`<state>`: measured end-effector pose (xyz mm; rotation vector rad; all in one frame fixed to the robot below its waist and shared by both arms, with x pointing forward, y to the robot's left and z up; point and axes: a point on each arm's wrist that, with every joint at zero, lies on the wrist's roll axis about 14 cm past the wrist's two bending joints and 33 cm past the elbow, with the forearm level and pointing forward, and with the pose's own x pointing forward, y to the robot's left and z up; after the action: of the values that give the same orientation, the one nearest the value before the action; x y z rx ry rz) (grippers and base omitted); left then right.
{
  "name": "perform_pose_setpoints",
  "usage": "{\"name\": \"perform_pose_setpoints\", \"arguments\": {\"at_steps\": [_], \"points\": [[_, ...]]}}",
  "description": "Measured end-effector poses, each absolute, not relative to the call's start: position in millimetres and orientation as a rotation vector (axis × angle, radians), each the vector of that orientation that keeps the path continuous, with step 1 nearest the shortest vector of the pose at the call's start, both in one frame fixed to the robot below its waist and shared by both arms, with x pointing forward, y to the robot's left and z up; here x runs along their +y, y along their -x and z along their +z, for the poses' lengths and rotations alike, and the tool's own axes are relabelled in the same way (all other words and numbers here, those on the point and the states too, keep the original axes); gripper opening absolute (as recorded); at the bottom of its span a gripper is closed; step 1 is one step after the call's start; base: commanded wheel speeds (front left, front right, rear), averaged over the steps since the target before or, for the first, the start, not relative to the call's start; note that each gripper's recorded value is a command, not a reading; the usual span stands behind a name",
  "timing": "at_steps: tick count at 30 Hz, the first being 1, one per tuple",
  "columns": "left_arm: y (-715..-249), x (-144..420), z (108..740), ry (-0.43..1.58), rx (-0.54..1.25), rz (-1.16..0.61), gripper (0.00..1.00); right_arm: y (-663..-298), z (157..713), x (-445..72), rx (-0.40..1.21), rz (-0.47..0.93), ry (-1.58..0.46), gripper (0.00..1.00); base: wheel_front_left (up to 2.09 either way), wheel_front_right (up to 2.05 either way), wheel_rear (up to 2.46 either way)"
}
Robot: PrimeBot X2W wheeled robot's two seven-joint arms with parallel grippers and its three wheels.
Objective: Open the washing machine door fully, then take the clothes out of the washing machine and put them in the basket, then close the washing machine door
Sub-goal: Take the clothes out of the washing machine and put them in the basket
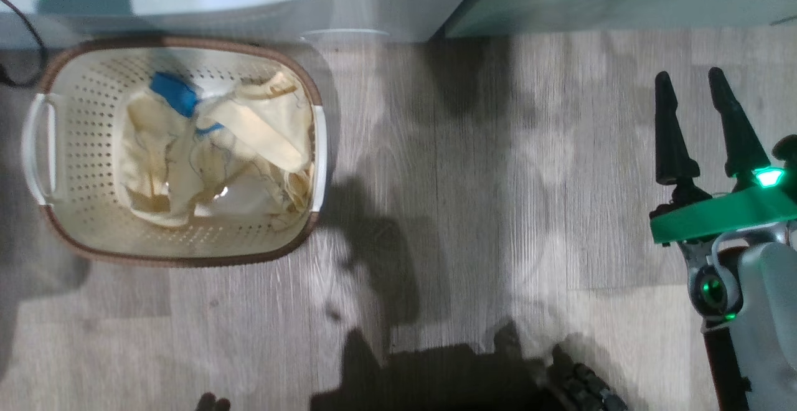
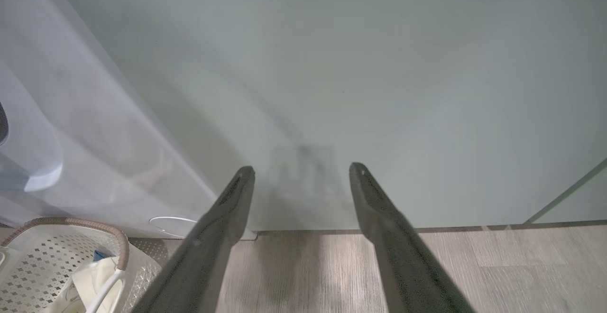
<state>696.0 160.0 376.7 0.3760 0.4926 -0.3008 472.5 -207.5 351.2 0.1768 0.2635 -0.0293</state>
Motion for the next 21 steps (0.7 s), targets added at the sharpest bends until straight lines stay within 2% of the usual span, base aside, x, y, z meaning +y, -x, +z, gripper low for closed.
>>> {"name": "perform_pose_setpoints", "arguments": {"at_steps": [12,21], "points": [[-638,142,410,-0.14,0.426,-0.36,0.0,-452,375,-205,0.235,-0.034,-0.191,1.0,0.0,0.0,0.0],[-561,140,424,0.057,0.407,-0.334,0.0,-431,392,-206,0.216,-0.047,-0.196,1.0,0.0,0.0,0.0]]}}
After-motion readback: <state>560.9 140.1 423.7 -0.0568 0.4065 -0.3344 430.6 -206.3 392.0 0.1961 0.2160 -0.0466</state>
